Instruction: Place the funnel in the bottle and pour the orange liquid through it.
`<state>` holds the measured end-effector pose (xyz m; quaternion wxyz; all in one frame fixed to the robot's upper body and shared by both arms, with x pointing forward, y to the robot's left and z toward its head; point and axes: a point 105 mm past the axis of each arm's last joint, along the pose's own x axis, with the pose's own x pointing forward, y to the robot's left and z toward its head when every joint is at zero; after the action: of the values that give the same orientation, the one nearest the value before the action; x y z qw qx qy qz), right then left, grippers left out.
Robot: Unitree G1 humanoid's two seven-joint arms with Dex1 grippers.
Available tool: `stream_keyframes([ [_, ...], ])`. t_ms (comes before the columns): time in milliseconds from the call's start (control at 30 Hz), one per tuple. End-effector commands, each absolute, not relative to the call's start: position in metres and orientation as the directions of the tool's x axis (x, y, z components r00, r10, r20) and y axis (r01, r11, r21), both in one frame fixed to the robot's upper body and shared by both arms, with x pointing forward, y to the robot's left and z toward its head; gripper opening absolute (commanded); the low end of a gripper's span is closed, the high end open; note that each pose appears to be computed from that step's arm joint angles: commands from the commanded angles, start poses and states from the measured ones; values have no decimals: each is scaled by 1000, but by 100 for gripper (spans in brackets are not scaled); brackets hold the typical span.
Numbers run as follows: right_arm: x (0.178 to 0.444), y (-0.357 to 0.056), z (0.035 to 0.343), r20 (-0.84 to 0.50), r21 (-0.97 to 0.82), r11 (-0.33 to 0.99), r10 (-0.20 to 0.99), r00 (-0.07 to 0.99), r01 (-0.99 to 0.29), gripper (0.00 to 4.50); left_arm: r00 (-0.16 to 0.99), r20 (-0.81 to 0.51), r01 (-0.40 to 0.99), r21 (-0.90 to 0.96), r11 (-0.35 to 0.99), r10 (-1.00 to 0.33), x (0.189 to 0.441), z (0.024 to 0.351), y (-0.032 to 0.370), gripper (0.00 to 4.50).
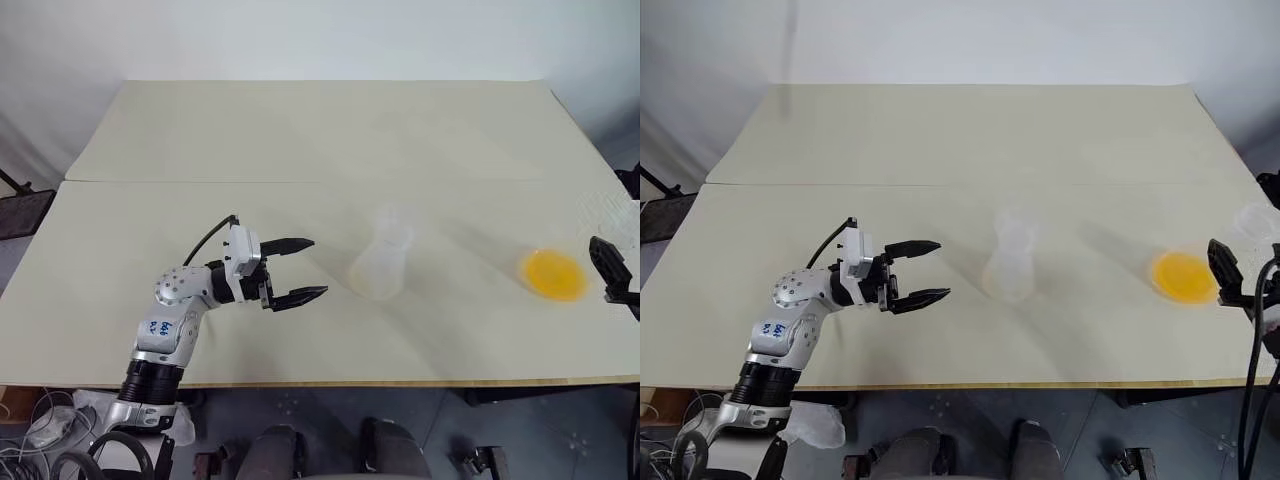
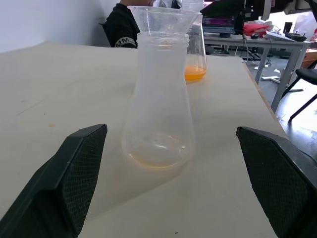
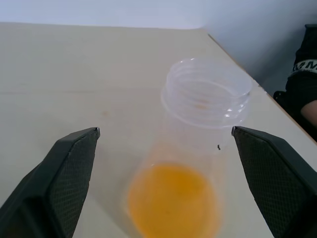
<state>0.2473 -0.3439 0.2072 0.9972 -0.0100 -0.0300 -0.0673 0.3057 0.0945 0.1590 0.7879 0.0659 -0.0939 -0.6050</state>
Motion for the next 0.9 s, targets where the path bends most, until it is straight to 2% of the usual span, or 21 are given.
stream_keyframes([
  [33, 251, -349, 216, 96, -40, 989, -138, 986, 142, 450, 238, 91, 935, 247, 253, -967, 299, 168, 95, 445],
  [900, 293, -382, 217, 151, -52, 986, -149, 977, 159, 450, 258, 87, 929, 252, 272, -962, 294, 171, 99, 445],
])
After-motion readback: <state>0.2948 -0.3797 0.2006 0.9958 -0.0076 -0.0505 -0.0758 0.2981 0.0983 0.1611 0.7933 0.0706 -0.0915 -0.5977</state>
